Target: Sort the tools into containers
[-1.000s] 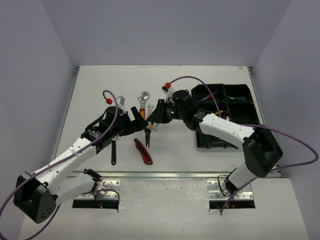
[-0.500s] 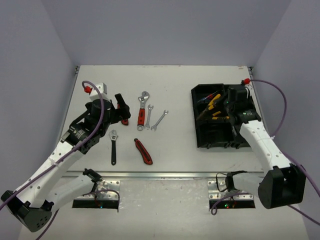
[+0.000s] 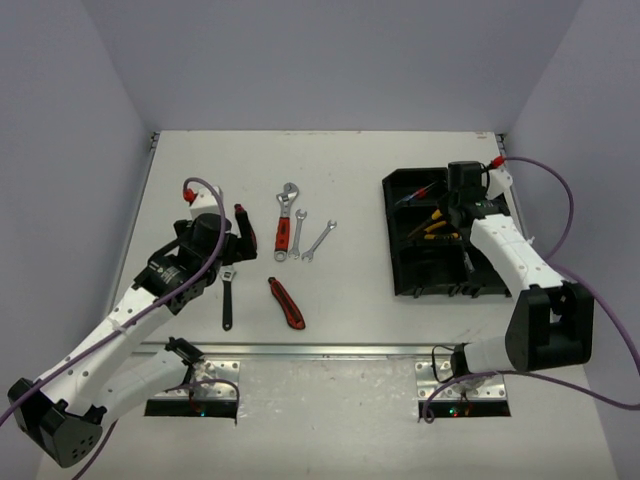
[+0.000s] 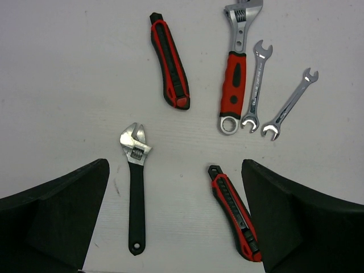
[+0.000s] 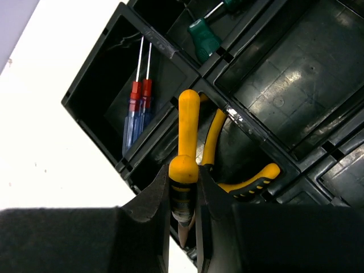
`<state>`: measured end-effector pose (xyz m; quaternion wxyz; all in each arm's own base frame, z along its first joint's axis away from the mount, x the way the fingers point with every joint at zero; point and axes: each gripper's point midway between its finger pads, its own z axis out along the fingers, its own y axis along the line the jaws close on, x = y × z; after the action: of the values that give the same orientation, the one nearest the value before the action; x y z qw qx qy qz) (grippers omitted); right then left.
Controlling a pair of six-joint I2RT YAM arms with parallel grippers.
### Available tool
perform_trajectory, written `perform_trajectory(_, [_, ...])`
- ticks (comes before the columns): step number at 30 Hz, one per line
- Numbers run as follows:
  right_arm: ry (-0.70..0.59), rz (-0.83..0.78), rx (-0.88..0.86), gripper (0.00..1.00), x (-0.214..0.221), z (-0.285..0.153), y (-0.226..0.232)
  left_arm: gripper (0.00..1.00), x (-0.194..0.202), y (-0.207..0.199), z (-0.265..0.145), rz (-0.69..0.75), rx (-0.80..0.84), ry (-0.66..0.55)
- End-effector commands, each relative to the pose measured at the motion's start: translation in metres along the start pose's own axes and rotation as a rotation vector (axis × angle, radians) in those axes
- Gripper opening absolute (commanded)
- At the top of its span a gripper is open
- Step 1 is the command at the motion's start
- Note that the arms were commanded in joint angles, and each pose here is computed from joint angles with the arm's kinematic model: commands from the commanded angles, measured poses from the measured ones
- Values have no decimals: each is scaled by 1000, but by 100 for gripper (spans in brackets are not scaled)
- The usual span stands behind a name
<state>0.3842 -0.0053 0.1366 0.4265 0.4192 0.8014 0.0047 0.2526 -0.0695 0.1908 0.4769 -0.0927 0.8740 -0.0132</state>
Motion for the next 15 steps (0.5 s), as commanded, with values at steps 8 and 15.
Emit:
perform_trajectory(8, [-86, 70, -83, 78, -29, -3, 28, 100, -9, -7, 3, -1, 22, -32])
perform_trajectory(15, [-108, 33, -164, 99, -53, -31, 47, 100, -6, -4, 7, 4, -5, -20])
